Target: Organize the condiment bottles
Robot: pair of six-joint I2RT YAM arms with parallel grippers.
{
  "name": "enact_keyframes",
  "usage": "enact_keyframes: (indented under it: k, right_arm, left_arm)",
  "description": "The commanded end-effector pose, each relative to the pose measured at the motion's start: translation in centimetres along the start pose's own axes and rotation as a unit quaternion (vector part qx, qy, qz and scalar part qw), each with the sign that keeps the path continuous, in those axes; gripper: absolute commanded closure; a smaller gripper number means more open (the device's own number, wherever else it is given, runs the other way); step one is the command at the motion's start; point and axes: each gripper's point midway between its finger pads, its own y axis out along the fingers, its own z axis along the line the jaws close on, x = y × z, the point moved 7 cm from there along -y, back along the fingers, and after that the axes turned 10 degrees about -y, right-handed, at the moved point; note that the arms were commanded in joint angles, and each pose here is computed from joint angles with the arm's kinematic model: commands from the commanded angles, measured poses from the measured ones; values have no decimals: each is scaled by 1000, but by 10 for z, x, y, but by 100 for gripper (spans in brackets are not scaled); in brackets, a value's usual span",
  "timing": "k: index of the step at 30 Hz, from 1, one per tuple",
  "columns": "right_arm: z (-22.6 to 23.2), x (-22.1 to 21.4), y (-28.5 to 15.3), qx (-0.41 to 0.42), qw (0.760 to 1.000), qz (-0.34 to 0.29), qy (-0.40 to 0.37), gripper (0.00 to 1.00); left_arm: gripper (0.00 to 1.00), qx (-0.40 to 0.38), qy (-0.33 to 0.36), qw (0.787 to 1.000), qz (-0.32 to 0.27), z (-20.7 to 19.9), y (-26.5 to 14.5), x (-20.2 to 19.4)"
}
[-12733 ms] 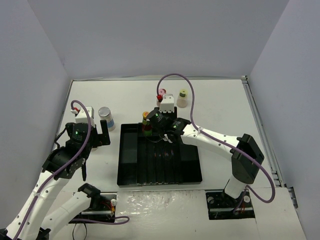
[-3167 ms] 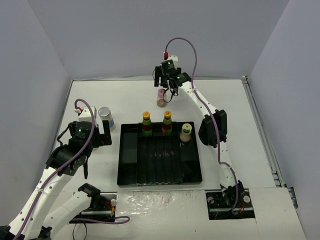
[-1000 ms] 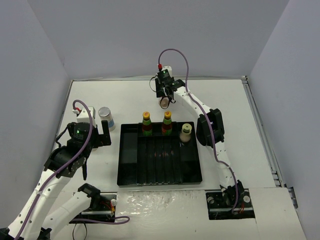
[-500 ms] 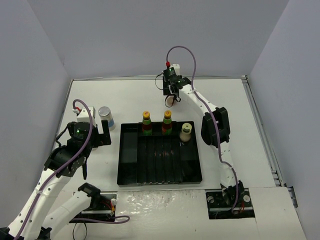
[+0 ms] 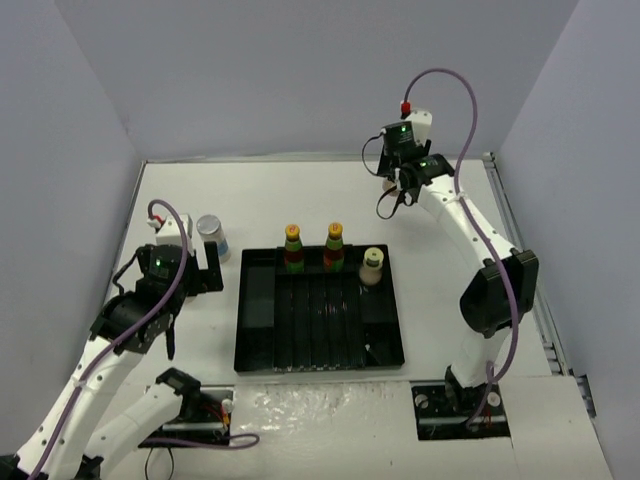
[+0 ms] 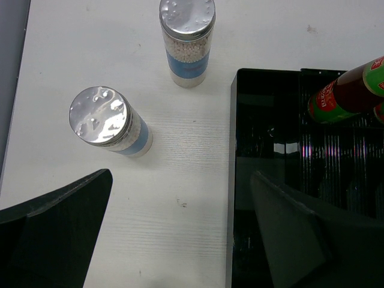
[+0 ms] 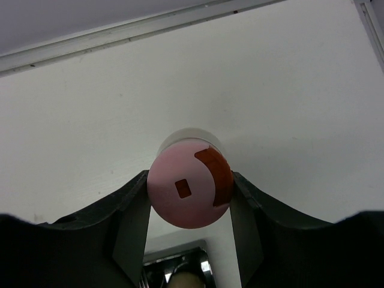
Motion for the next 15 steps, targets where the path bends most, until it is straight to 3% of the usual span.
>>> enact_keyframes:
  k: [1, 9, 15]
  right_arm:
    - [-25, 19, -72, 14, 996, -70, 53, 100]
    - [-55, -47, -143, 48, 995, -54, 68, 100]
    - [-46, -116, -163, 74, 996, -5, 55, 100]
  left_arm:
    - [3, -16, -12, 999, -33, -6, -4, 17]
    - [3, -18, -14, 999, -32, -6, -6, 19]
    - [3, -14, -17, 999, -32, -5, -9, 21]
